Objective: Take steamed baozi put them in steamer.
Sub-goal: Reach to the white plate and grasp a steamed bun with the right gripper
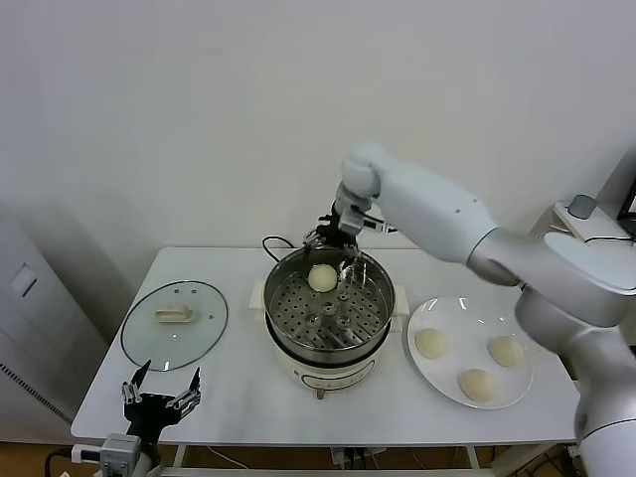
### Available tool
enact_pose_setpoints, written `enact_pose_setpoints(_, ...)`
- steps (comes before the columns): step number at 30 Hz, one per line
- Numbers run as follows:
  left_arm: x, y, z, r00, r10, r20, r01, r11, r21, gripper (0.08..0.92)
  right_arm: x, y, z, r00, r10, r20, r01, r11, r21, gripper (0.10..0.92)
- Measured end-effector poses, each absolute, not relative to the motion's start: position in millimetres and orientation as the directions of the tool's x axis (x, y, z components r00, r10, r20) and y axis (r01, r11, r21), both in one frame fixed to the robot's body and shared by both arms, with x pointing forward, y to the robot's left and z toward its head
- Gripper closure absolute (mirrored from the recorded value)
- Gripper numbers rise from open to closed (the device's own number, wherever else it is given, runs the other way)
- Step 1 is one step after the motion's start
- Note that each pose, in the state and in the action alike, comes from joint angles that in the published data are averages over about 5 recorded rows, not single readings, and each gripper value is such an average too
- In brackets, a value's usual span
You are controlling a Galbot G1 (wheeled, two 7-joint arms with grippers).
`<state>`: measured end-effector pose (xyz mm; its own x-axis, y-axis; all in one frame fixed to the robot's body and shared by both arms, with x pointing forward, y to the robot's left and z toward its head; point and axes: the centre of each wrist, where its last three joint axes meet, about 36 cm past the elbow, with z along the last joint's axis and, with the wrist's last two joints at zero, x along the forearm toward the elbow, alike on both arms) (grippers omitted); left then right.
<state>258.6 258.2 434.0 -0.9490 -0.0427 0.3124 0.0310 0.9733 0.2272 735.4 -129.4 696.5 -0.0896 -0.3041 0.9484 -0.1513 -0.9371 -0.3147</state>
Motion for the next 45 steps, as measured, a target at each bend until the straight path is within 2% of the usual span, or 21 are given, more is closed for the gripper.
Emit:
enact_pose_setpoints(4, 260, 259, 434, -0.949, -0.040, 0.313, 0.031, 0.975, 0.221, 0.177, 729, -164, 726, -0.118, -0.332, 0.936, -0.236, -0.906, -0.351, 0.200)
enact_pose_setpoints(9, 260, 260, 436, -0.949, -0.039, 0.314, 0.029, 0.977, 0.210, 0.177, 715, -214, 753, -0.191, -0.343, 0.920, -0.455, -0.799, -0.392, 0.200)
enact_pose_setpoints(14, 261, 261, 435, -0.947, -0.036, 0.318, 0.029, 0.980, 0.197, 0.177, 695, -269, 762, -0.259, -0.289, 0.921, -0.719, -0.579, -0.384, 0.200)
enact_pose_setpoints(19, 261, 261, 435, -0.946, -0.030, 0.322, 0.032, 0.982, 0.186, 0.177, 669, -317, 751, -0.280, -0.228, 0.933, -0.868, -0.356, -0.347, 0.200)
enact_pose_setpoints(24, 261, 259, 433, -0.944, -0.021, 0.328, 0.040, 0.983, 0.179, 0.177, 645, -348, 715, -0.263, -0.185, 0.947, -0.932, -0.203, -0.299, 0.200)
enact_pose_setpoints(30, 259, 257, 430, -0.940, -0.018, 0.339, 0.045, 0.983, 0.176, 0.177, 624, -363, 659, -0.219, -0.148, 0.964, -0.968, -0.093, -0.234, 0.200)
enact_pose_setpoints(45, 257, 257, 427, -0.936, -0.020, 0.350, 0.047, 0.982, 0.182, 0.177, 608, -359, 553, -0.161, -0.143, 0.977, -0.987, -0.003, -0.163, 0.200)
